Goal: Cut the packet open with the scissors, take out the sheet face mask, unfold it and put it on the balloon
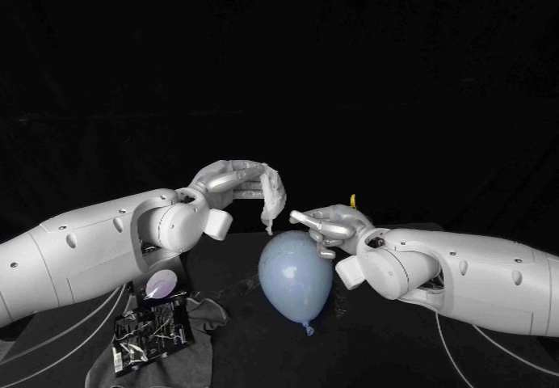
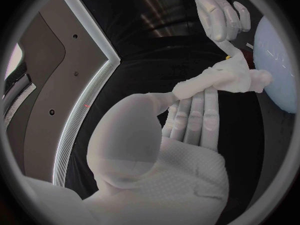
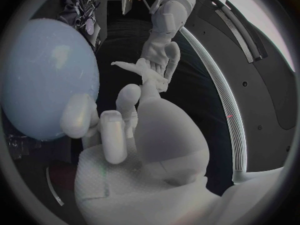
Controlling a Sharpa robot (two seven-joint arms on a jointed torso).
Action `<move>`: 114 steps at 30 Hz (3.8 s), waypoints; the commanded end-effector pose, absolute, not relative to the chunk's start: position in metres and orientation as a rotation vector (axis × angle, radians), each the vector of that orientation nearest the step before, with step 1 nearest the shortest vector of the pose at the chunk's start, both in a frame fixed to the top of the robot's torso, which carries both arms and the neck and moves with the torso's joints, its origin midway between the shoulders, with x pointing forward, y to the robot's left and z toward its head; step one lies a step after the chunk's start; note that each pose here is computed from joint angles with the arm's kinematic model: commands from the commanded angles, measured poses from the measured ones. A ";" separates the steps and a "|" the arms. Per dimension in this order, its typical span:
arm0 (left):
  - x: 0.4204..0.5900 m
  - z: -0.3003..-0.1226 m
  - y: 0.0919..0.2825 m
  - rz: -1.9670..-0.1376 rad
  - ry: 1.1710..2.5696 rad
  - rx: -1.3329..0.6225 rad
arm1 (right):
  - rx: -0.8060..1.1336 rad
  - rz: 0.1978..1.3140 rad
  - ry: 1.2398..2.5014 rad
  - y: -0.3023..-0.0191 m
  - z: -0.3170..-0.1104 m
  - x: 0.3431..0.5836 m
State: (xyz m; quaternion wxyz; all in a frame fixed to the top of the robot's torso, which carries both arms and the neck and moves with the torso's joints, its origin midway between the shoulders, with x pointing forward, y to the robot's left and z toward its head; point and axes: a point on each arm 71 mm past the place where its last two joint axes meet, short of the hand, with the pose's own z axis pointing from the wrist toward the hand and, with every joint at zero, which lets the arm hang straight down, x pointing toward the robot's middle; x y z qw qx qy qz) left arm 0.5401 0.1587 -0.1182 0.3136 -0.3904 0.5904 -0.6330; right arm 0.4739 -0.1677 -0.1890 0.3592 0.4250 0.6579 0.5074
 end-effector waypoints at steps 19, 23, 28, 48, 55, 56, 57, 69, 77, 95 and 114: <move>0.537 -0.116 0.156 -1.668 1.500 -1.053 | 1.177 1.526 1.600 -0.138 -0.189 0.472; 0.536 -0.116 0.155 -1.671 1.501 -1.052 | 1.181 1.519 1.591 -0.137 -0.190 0.475; 0.535 -0.116 0.154 -1.675 1.503 -1.051 | 1.183 1.511 1.587 -0.135 -0.190 0.476; 0.533 -0.115 0.153 -1.697 1.491 -1.052 | 1.172 1.381 1.591 -0.144 -0.195 0.486; 0.532 -0.115 0.152 -1.705 1.489 -1.053 | 1.163 1.375 1.580 -0.147 -0.195 0.490; 0.532 -0.115 0.152 -1.705 1.489 -1.053 | 1.160 1.380 1.579 -0.146 -0.195 0.490; 0.532 -0.115 0.152 -1.706 1.490 -1.053 | 1.157 1.387 1.580 -0.146 -0.194 0.490; 0.531 -0.115 0.152 -1.707 1.491 -1.054 | 1.131 1.470 1.582 -0.137 -0.191 0.487; 0.532 -0.115 0.152 -1.706 1.493 -1.055 | 1.116 1.519 1.577 -0.132 -0.189 0.485; 0.532 -0.115 0.150 -1.710 1.497 -1.054 | 1.117 1.537 1.548 -0.127 -0.186 0.486; 0.533 -0.115 0.156 -1.698 1.487 -1.060 | 1.114 1.411 1.490 -0.146 -0.186 0.488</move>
